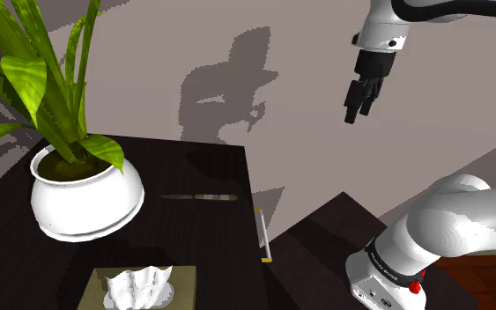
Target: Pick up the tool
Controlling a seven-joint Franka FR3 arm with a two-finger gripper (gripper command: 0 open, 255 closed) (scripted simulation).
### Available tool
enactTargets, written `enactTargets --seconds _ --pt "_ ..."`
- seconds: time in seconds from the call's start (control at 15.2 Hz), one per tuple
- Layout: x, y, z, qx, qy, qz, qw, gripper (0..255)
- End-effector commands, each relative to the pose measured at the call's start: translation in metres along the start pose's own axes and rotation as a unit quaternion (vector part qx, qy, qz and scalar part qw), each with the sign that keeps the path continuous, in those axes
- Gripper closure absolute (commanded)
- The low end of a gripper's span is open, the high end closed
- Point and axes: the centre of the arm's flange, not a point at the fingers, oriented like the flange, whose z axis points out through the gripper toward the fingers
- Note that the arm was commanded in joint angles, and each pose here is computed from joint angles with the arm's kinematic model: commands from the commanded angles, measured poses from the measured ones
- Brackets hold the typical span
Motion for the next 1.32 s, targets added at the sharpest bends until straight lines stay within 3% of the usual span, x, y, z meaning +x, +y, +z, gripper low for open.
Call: enactTargets --seconds 0.0,0.26,0.59,0.92,1.25 --pt "0.000 0.000 0.000 0.000 0.000 0.000 1.0000 0" --pt "0.037 -0.026 0.024 -0.004 0.009 -0.050 0.9987 0" --pt "0.079 -0.063 0.054 -0.009 0.021 -0.112 0.9934 0" --pt "0.118 -0.105 0.083 -0.014 0.033 -0.174 0.9842 0" --pt "0.151 -0.152 0.111 -0.019 0.045 -0.235 0.9709 0"
